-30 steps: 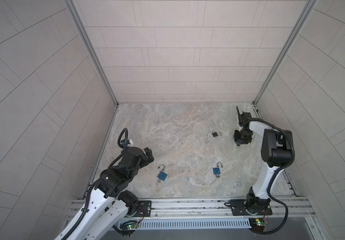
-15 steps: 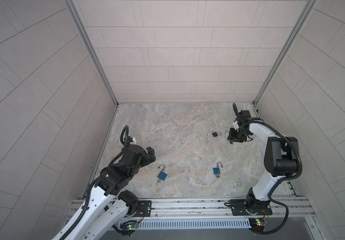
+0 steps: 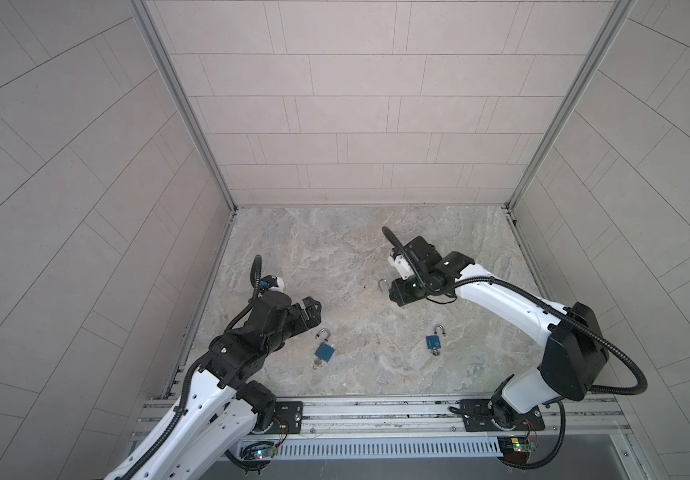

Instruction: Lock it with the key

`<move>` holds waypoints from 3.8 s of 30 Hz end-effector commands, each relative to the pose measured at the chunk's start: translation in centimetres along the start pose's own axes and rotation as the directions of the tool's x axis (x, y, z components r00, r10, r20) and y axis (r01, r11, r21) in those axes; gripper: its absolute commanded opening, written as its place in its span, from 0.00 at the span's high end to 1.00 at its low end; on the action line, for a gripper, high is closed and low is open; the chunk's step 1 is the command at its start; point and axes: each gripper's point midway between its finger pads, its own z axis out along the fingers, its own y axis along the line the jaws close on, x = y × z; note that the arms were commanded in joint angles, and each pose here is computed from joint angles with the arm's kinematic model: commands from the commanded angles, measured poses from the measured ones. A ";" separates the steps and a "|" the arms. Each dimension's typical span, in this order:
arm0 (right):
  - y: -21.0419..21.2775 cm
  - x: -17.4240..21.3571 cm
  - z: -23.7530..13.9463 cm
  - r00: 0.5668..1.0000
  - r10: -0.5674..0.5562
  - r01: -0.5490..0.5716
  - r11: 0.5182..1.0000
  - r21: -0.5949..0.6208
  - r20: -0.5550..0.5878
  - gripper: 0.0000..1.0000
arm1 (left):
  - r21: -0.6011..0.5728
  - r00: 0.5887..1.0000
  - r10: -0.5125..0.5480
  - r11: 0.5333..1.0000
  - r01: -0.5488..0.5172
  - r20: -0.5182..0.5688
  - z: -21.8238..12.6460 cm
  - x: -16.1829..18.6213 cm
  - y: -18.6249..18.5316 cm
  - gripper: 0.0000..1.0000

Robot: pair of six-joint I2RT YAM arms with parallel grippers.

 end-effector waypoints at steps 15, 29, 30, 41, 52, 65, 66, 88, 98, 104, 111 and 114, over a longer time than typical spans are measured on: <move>12.4 2.8 3.6 0.993 -0.068 0.079 0.991 -0.109 0.101 1.00 | 0.295 0.981 -0.128 0.941 0.167 -0.148 3.4 5.8 -1.3 0.00; 13.6 3.5 4.0 0.991 -0.076 0.091 0.987 -0.135 0.110 1.00 | 0.396 0.975 -0.178 0.892 0.217 -0.134 3.2 6.0 -1.8 0.06; 13.7 3.5 4.0 0.991 -0.076 0.091 0.986 -0.139 0.109 1.00 | 0.399 0.975 -0.178 0.891 0.216 -0.132 3.0 6.0 -1.9 0.07; 14.4 3.6 3.5 0.989 -0.093 0.111 0.980 -0.165 0.113 1.00 | 0.402 0.983 -0.134 0.899 0.174 -0.125 2.9 5.7 -2.4 0.28; 14.3 3.7 3.4 0.989 -0.096 0.113 0.980 -0.162 0.110 1.00 | 0.407 0.988 -0.089 0.904 0.132 -0.124 3.0 4.9 -3.6 0.48; 14.4 3.6 3.2 0.989 -0.097 0.116 0.979 -0.165 0.115 1.00 | 0.435 0.992 -0.081 0.893 0.115 -0.098 2.3 3.9 -4.7 0.64; 14.4 3.5 3.2 0.989 -0.097 0.115 0.980 -0.164 0.116 1.00 | 0.437 0.992 -0.078 0.892 0.114 -0.100 2.2 3.9 -4.7 0.65; 14.3 3.5 3.1 0.988 -0.098 0.116 0.980 -0.159 0.120 1.00 | 0.438 0.990 -0.071 0.891 0.119 -0.124 2.7 4.1 -5.1 0.85; 14.1 3.4 2.8 0.987 -0.101 0.118 0.982 -0.149 0.123 1.00 | 0.372 0.991 -0.066 0.923 0.104 -0.113 2.7 4.1 -3.9 0.97; 14.1 3.1 2.6 0.987 -0.096 0.114 0.983 -0.144 0.128 0.76 | 0.318 0.992 -0.058 0.944 0.092 -0.113 2.8 4.1 -3.1 1.00; 13.8 3.2 2.6 0.987 -0.092 0.110 0.984 -0.137 0.130 0.61 | 0.297 0.991 -0.069 0.950 0.099 -0.111 3.2 3.9 -2.9 1.00; 13.7 3.4 2.5 0.987 -0.093 0.111 0.984 -0.139 0.131 0.57 | 0.299 0.991 -0.074 0.949 0.105 -0.112 3.3 3.8 -3.1 1.00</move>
